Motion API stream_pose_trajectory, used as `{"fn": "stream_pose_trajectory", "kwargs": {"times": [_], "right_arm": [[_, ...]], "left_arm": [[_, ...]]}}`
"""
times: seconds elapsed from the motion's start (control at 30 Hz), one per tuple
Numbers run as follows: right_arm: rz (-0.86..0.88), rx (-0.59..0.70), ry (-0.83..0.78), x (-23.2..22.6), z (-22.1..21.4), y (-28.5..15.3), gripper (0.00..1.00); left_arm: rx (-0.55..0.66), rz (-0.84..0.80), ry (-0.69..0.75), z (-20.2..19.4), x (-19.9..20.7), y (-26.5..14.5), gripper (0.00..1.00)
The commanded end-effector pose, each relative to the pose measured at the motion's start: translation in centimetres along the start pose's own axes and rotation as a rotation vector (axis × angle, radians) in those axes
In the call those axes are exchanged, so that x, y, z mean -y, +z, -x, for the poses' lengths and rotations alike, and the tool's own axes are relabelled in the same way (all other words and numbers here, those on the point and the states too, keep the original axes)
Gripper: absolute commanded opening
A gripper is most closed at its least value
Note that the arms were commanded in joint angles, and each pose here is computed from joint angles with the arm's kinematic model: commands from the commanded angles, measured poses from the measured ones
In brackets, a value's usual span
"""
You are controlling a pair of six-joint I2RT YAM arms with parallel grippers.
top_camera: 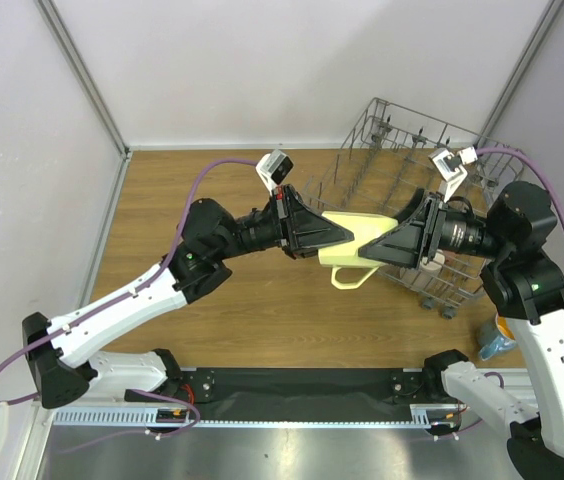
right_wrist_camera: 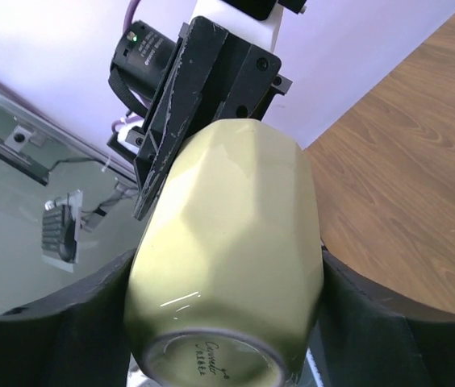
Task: Load the cups into the dish rack
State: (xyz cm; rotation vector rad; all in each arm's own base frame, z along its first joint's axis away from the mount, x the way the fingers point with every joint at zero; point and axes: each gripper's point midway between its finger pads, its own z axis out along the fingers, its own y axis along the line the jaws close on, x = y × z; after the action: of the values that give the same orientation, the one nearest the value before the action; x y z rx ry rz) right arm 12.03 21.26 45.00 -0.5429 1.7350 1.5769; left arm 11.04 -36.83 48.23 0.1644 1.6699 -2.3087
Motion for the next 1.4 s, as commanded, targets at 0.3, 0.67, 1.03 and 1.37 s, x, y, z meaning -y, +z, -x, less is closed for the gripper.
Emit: {"fn": "stream_pose_trajectory", "kwargs": {"times": [0.3,0.67,1.03,1.37], "right_arm": [[0.008,0.007,-0.024,-0.5,0.0,-0.2,0.0],[-0.347,0.085,0.01,6.1,2.4,-0.6,0.0],[-0.782,0.264,0.077,15.2,7.8,-5.3,0.0],[-1.011,0.424,0.243,21.6,12.7,-9.8,0.0]], "left_arm": [[0.077,-0.016,0.072,0.4,2.3,-1.6,0.85],[0.314,0.441,-0.005,3.2,-5.7,-10.0,1.0],[0.333,0.532,-0.083,2.9,-9.6,-13.7,1.0],[0.217,0.575,-0.13,3.2,-10.3,-13.5,1.0]]}}
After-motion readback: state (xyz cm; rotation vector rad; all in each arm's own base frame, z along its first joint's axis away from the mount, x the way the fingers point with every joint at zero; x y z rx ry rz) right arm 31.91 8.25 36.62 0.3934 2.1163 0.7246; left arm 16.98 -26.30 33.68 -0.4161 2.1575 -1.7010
